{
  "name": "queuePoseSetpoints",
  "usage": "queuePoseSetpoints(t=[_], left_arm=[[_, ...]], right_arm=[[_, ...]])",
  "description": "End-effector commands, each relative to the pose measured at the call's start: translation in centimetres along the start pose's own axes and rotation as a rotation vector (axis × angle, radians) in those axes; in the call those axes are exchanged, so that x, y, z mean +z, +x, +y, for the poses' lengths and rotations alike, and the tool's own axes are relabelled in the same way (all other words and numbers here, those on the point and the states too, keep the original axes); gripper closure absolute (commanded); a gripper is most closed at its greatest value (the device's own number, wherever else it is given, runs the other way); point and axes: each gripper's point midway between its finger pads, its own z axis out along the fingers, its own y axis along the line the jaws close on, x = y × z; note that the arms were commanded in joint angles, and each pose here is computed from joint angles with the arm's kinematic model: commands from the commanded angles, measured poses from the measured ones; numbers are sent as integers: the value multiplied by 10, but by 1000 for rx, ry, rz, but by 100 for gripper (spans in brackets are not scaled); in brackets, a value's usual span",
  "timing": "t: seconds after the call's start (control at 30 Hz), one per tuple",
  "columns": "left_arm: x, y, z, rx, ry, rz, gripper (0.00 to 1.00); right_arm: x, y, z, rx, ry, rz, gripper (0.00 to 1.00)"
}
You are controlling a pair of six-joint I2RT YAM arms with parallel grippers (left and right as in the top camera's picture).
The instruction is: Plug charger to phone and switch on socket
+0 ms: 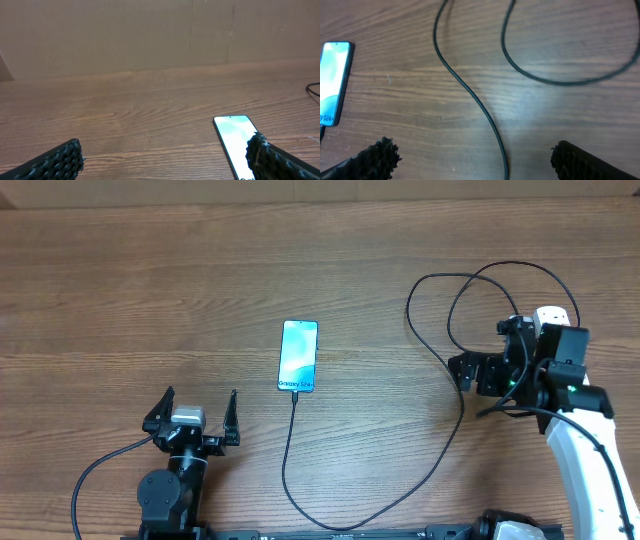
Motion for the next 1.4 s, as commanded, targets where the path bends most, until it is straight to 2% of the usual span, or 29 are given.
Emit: queuePoseSetpoints(t=[0.0, 1.03, 1.37], left_arm=[[0, 0, 4, 19, -19, -5, 1], [0, 0, 4, 19, -19, -5, 0], [0, 0, 4, 19, -19, -5, 0]], right_arm=[[13, 17, 2, -14, -19, 16, 0], [16, 35, 2, -44, -11, -63, 0], [18, 43, 1, -38, -12, -46, 0]])
